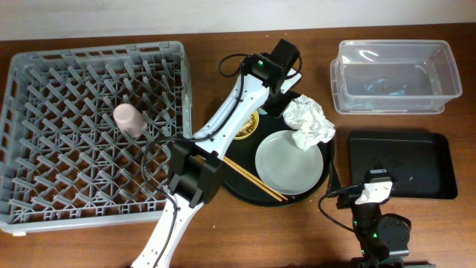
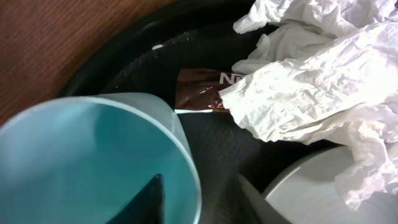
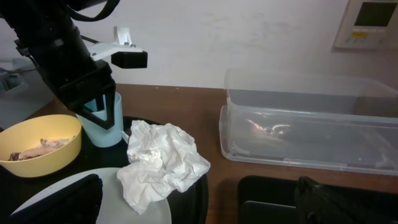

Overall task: Sort waste into correct bins and load items into the dishwasher rack
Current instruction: 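Reach the left gripper to the blue cup and grasp it, then carry the blue cup to the rack and release it beside pink cup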

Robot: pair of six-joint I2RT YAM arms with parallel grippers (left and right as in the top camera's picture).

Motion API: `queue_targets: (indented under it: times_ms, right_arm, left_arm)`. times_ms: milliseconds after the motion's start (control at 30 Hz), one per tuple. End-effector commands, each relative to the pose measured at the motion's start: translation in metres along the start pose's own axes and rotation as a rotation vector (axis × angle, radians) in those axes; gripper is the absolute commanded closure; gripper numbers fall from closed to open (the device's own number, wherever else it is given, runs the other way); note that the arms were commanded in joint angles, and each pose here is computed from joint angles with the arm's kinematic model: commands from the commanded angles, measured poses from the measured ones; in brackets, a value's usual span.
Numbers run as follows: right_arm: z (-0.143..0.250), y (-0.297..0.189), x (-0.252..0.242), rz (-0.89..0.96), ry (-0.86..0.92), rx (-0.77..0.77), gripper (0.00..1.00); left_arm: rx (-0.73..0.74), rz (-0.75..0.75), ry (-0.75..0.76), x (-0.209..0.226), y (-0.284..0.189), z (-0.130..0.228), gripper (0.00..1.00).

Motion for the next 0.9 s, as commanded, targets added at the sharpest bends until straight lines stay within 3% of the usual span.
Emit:
queue_targets:
  times_ms: [0,67,467,667,767,867]
  right_arm:
    - [0.002,0.000,0.001,-0.003,0.004,0.002,0.01]
    - [0.002,0.000,0.001,-0.003,0.004,0.002,0.01]
    - [0.002,0.000,0.001,-0.003,0.004,0.002,0.01]
    - [0.002,0.000,0.001,-0.003,0.004,0.002,0.01]
    - [0.002,0.000,0.001,-0.003,0.004,0.002,0.01]
    - [0.002,0.000,0.001,-0.003,0.004,0.002,0.01]
  left_arm:
    - [-0.039,-0.007,0.011,-0.002,-0.011,-0.009,0.80]
    - [-0.058,-0.011,0.002,-0.002,-0.022,-0.013,0.99]
    - [-0.264,-0.076,-0.212,0.040,-0.140,-0.023,0.99]
    - [-0.269,-0.130,-0.430,0.116,-0.185,0.008,0.99]
    - [-0.262,-0.146,-0.645,0.163,-0.200,0.032,0.99]
    - [-0.289,-0.003,-0.793,0.209,-0.215,0.054,0.99]
Point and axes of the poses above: each gripper's point midway between its finger pads, its own y axis out along the fingers, its own x axis along the line the jaws close on, z = x × y, the point moved 5 cm from there along -y, back along the fingers, and after that the axes turned 5 degrees about -y, right-handed, at the moved point
